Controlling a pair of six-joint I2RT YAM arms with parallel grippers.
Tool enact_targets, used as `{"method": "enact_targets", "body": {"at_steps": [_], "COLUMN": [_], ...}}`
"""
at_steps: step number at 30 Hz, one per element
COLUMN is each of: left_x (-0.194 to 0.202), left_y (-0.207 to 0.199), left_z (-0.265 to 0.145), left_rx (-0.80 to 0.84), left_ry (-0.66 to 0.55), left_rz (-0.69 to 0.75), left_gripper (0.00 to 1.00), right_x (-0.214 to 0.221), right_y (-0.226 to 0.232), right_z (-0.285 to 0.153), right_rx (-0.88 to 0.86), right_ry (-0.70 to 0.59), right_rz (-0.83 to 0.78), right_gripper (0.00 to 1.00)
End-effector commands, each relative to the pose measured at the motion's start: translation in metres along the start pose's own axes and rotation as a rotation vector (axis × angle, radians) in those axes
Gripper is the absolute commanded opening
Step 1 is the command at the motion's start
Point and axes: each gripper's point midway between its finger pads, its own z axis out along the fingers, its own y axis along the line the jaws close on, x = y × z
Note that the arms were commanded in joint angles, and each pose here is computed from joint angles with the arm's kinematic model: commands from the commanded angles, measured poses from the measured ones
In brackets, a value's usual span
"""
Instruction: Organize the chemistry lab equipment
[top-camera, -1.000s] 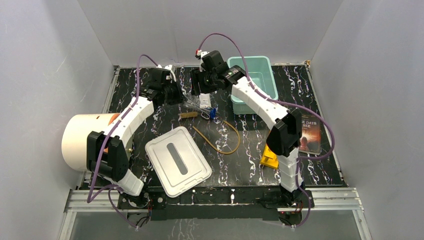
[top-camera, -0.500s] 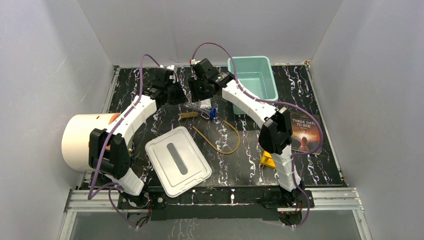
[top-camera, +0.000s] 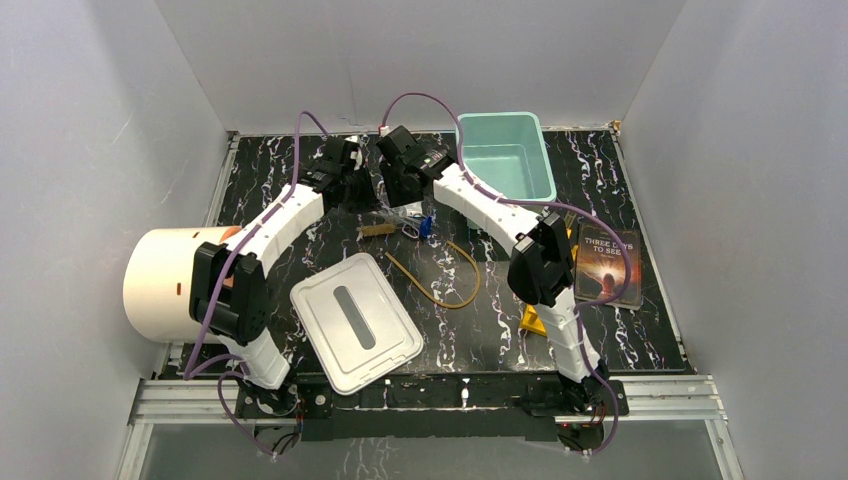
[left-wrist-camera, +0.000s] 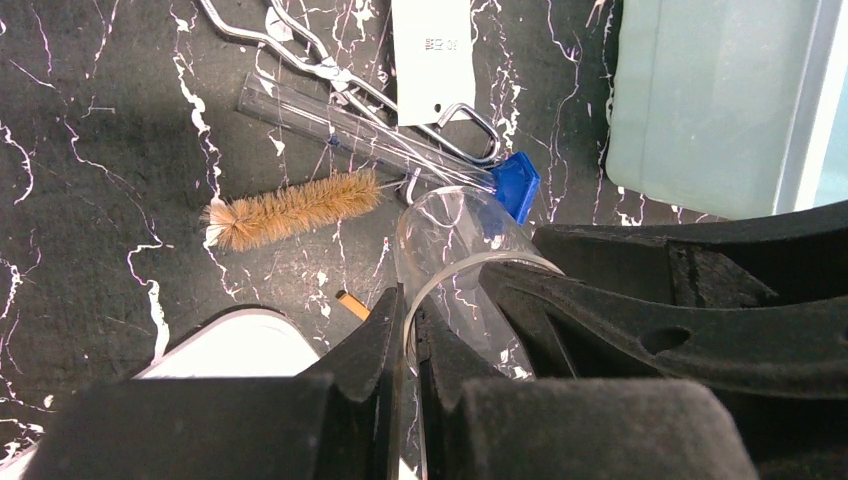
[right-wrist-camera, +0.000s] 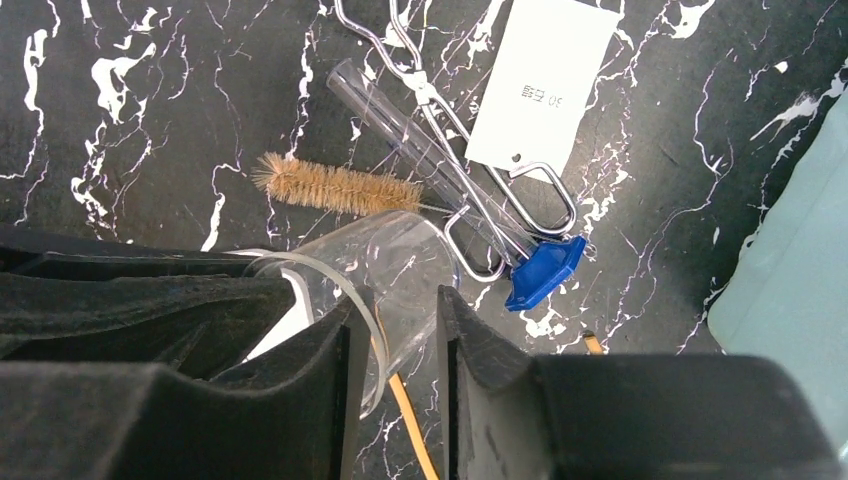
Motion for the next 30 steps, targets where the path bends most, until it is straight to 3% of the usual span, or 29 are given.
{"method": "enact_targets", "body": {"at_steps": [1, 8, 12, 18, 21, 23, 26, 30], "left_x": [-0.013, -0.008, -0.008, -0.014, -0.032, -0.05, -0.064, -0.071], "left_y": [-0.014, -0.016, -0.019, -0.025, -0.038, -0.05, -0.058, -0.04], "left_z": [-0.01, -0.006, -0.006, -0.015, -0.036, -0.063, -0.092, -0.106], "left_rx": [0.022, 0.002, 0.018, 0.039, 0.097, 0.162, 0.217, 0.139], "left_ry": [-0.025, -0.007, -0.005, -0.032, -0.117, -0.223, -0.335, -0.42], "left_rz": [-0.002, 0.001, -0.007, -0.02, -0.021, -0.013, -0.006, -0.023], "left_gripper": [0.0, 0.18, 0.2, 0.32, 0.45, 0.56, 0.63, 0.73], "right_x": [-0.016, -0.021, -0.021, -0.023, -0.037, -0.061, -0.083, -0.124], "right_y": [-0.012, -0.007, -0.006, -0.012, -0.022, -0.028, -0.05, -0.098], "right_z": [-0.005, -0.005, -0.005, -0.008, -0.019, -0.038, -0.065, -0.117], "right_rx": [0.072, 0.055, 0.043, 0.039, 0.016, -0.019, -0.021, 0.037], "right_ry": [-0.041, -0.045, -0.046, -0.049, -0.082, -0.17, -0.25, -0.418], "right_rz": [0.007, 0.013, 0.024, 0.056, 0.084, 0.095, 0.13, 0.164], "right_gripper": [0.34, 0.15, 0.06, 0.01, 0.01, 0.02, 0.02, 0.04]}}
